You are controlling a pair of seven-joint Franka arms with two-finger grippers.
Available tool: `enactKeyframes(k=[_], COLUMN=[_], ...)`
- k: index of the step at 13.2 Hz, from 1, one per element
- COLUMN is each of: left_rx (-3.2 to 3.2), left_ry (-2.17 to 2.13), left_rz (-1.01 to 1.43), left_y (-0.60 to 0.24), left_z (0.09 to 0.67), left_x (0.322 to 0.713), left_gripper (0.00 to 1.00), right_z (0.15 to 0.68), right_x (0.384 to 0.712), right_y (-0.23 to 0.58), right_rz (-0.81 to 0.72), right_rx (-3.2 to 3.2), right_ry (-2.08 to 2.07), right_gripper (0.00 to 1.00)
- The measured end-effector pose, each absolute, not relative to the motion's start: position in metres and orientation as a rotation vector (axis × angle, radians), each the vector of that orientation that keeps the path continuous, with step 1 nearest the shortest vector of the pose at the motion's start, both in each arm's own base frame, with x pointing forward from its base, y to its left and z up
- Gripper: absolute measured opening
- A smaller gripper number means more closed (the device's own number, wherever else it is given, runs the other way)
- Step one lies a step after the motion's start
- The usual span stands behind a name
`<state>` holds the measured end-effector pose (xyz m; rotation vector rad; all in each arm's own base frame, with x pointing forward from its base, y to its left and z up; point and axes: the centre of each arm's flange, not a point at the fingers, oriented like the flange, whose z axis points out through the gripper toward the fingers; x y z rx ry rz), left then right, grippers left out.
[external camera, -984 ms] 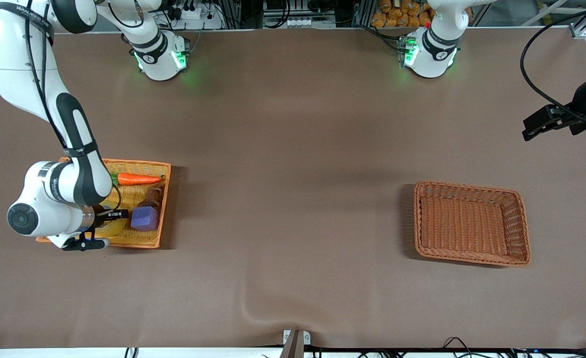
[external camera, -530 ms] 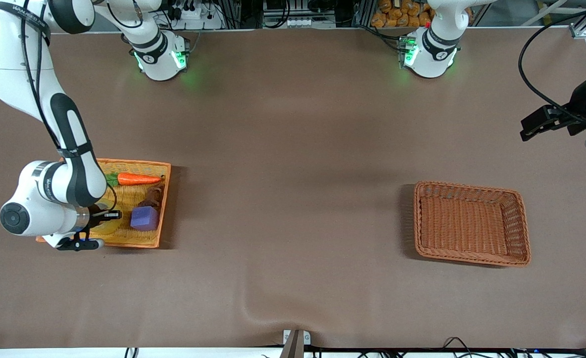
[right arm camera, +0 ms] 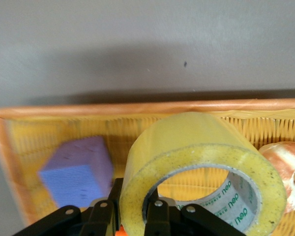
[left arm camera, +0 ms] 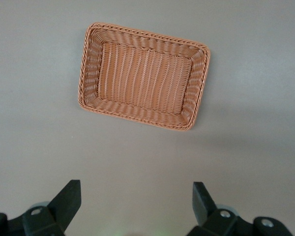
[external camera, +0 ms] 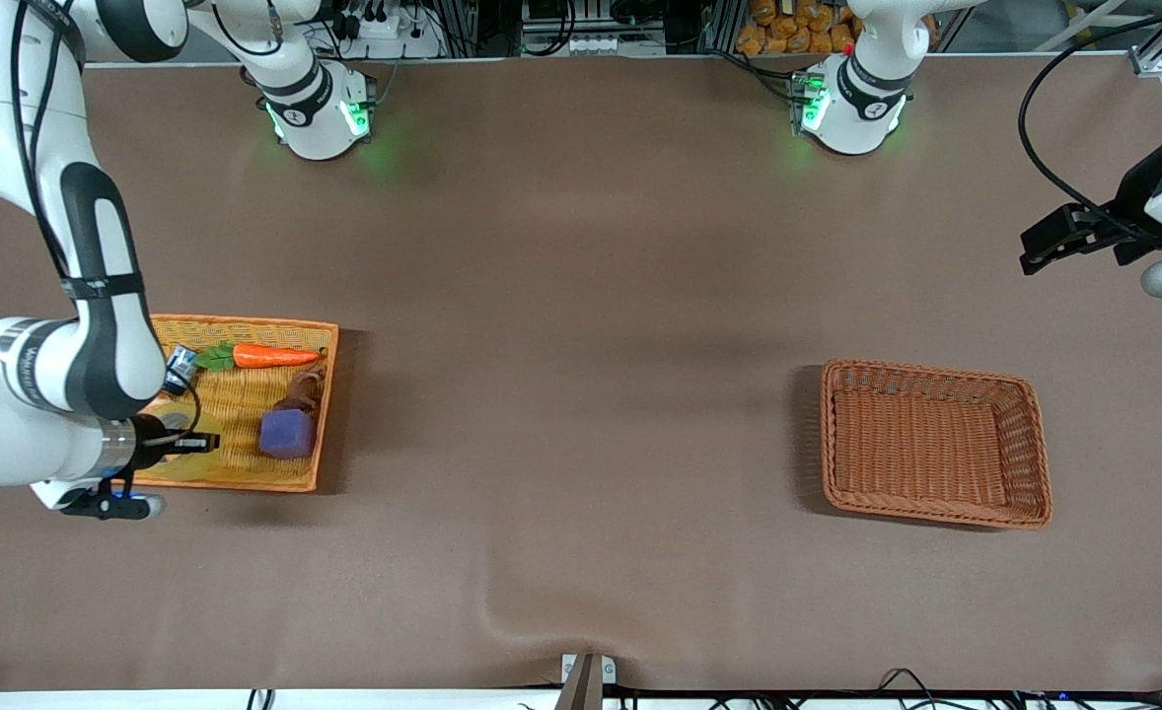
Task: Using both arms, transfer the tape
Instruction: 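Carry the tape to mid-table with the right gripper while the left gripper moves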
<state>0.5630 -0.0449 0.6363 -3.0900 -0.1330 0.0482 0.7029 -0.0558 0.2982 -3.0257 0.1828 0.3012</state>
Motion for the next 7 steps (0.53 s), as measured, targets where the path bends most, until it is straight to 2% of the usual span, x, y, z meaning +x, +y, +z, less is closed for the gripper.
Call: enactKeyframes(k=[3,5,7], left_rx=[-3.095,-3.098,-3.099], left_ry=[-0.114,-0.097,-0.095], left_rz=[0.050,0.045,0.037], left_y=[-0.051,-0.057,-0.058], left_z=[0.630,0.629,0.630], left_x=[0.567,0.568,0.569], left_gripper=[1.00,1.00,1.00], right_z=[0.318,0.328,0.330], right_x=[0.714,0.713,0.697], right_y=[-0.002,0.080,0.176], right_rz=[0.269,0.272,0.283], right_rx=[-3.014,-3.013,-3.018], right_ry=[0.397,0.554,0.661], right_gripper=[0.22,0.22,0.22])
